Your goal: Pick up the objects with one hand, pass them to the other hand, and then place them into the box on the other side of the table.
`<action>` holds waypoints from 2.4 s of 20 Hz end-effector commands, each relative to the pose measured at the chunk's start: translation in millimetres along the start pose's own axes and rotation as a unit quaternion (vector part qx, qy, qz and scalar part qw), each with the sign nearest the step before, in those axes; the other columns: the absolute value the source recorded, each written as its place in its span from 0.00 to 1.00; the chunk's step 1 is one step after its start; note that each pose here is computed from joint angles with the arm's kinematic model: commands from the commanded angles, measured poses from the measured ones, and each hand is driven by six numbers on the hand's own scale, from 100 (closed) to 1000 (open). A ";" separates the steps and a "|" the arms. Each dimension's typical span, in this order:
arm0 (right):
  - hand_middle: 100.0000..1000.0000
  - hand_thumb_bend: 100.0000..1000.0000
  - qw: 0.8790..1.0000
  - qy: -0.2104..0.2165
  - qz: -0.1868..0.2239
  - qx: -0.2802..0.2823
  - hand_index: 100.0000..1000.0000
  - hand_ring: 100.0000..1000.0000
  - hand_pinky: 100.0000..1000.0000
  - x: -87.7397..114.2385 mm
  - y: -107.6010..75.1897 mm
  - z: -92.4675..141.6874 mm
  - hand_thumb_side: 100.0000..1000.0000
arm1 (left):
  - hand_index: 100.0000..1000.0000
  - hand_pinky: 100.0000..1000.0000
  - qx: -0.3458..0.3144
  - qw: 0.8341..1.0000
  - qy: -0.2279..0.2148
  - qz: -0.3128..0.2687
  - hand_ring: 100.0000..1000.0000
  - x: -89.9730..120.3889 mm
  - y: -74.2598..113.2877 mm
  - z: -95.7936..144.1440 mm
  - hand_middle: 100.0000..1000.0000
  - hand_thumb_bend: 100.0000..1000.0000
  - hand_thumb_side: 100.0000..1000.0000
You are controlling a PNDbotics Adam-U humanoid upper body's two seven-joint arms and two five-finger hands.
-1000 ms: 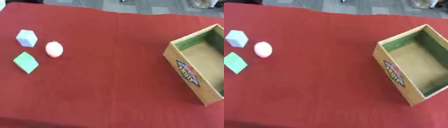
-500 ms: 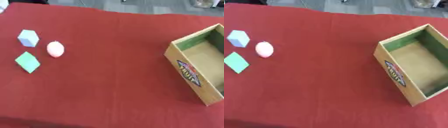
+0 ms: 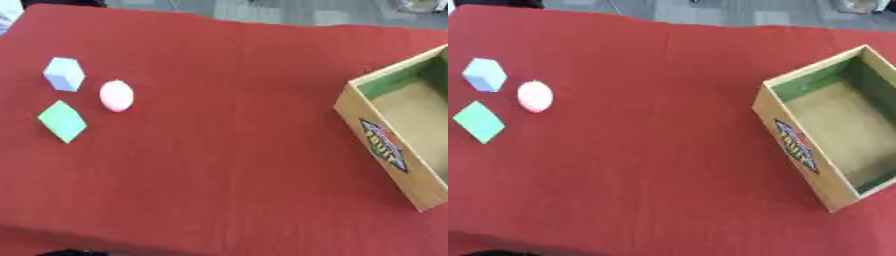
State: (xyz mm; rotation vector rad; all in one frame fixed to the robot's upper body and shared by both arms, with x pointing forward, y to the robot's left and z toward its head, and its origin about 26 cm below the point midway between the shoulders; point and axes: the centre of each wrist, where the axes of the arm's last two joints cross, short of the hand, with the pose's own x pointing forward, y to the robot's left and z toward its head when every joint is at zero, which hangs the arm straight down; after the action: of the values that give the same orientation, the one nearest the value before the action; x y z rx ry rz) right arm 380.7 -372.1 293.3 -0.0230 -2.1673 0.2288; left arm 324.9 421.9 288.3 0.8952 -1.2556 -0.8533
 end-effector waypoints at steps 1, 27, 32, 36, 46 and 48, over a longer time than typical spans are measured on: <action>0.75 0.37 1.000 -0.014 0.024 0.005 0.87 0.81 0.80 16.8 -6.3 -2.5 0.14 | 0.81 0.88 -0.040 0.998 0.030 -0.027 0.82 -1.4 7.2 4.2 0.75 0.84 0.30; 0.75 0.35 1.000 0.000 0.018 0.023 0.87 0.80 0.81 6.9 -4.7 0.4 0.16 | 0.74 0.86 -0.165 0.981 0.080 -0.061 0.80 25.4 -53.7 -49.8 0.71 0.82 0.34; 0.74 0.35 1.000 0.008 0.021 0.020 0.87 0.80 0.80 3.5 -6.4 2.7 0.17 | 0.68 0.83 -0.181 0.975 0.104 -0.081 0.77 23.8 -67.4 -63.1 0.67 0.79 0.36; 0.74 0.35 1.000 0.013 0.020 0.019 0.87 0.80 0.80 0.3 -6.6 4.1 0.17 | 0.65 0.82 -0.200 0.970 0.108 -0.088 0.76 25.4 -75.3 -70.2 0.64 0.76 0.35; 0.74 0.34 0.999 0.025 0.023 0.019 0.87 0.80 0.80 -5.2 -7.2 7.3 0.18 | 0.63 0.80 -0.219 0.957 0.125 -0.140 0.74 27.8 -87.8 -83.9 0.62 0.70 0.34; 0.74 0.34 0.999 0.025 0.023 0.018 0.87 0.80 0.80 -5.5 -7.4 7.6 0.18 | 0.63 0.80 -0.220 0.957 0.125 -0.144 0.74 27.5 -87.8 -84.8 0.62 0.70 0.34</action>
State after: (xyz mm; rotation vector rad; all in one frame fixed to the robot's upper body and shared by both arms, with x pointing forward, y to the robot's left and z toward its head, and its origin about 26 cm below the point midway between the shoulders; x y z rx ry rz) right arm 381.2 -377.0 273.5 -0.0297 -2.0888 0.2794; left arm 408.0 362.9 198.3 0.7728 -0.6931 -1.1713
